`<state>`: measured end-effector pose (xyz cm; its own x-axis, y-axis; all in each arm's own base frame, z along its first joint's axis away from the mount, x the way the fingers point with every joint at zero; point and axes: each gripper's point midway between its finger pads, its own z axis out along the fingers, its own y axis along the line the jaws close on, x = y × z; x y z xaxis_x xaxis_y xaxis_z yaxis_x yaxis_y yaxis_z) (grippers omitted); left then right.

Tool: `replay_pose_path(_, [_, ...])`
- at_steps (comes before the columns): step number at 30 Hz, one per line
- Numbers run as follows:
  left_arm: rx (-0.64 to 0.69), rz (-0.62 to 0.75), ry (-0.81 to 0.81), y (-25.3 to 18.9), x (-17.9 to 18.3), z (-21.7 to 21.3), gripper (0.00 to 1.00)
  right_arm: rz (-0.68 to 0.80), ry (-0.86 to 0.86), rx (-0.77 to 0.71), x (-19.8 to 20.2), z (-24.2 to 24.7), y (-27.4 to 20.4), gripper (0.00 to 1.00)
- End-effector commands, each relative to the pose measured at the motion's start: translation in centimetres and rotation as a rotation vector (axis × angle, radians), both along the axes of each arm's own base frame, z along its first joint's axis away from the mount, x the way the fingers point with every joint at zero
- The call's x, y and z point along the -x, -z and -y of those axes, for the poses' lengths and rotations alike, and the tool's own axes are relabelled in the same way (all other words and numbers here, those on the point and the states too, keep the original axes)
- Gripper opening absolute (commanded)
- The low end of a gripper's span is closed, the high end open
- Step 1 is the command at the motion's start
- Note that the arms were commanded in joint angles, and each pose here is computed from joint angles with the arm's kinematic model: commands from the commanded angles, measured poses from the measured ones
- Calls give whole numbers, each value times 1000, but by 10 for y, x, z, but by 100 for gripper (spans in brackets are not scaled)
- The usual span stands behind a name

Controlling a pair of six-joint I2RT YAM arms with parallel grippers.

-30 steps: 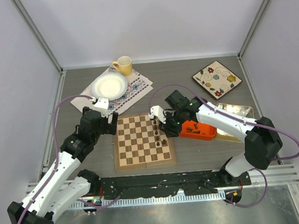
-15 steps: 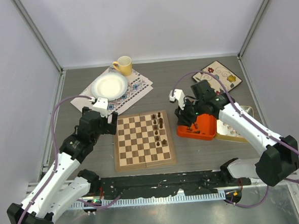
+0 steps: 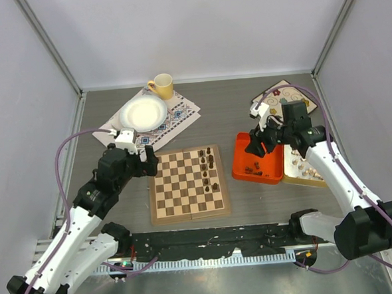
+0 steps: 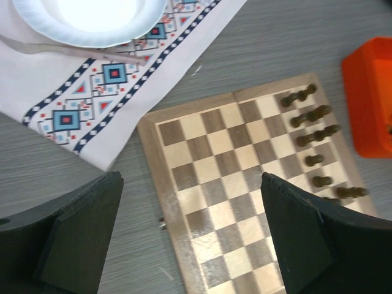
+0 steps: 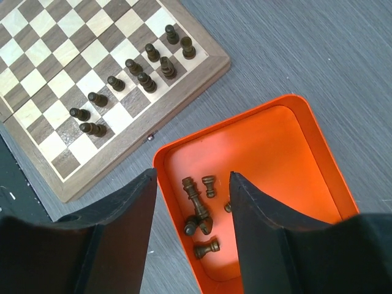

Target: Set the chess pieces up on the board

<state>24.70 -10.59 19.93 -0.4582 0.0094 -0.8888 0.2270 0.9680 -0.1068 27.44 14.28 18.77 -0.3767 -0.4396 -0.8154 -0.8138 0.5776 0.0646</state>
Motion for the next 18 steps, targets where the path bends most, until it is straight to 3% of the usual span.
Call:
replay_pose_path(1, [253,81,32,-45,0,26,99,37,29,-101,-9,0,-16,58])
replay_pose_path(10, [441,68,153,-51,15,57,99,-34,148,-118,-30,22,-3,64])
replay_pose_path(18, [448,53,225,-48,15,70,99,-112,108,-2,-36,34,24,65])
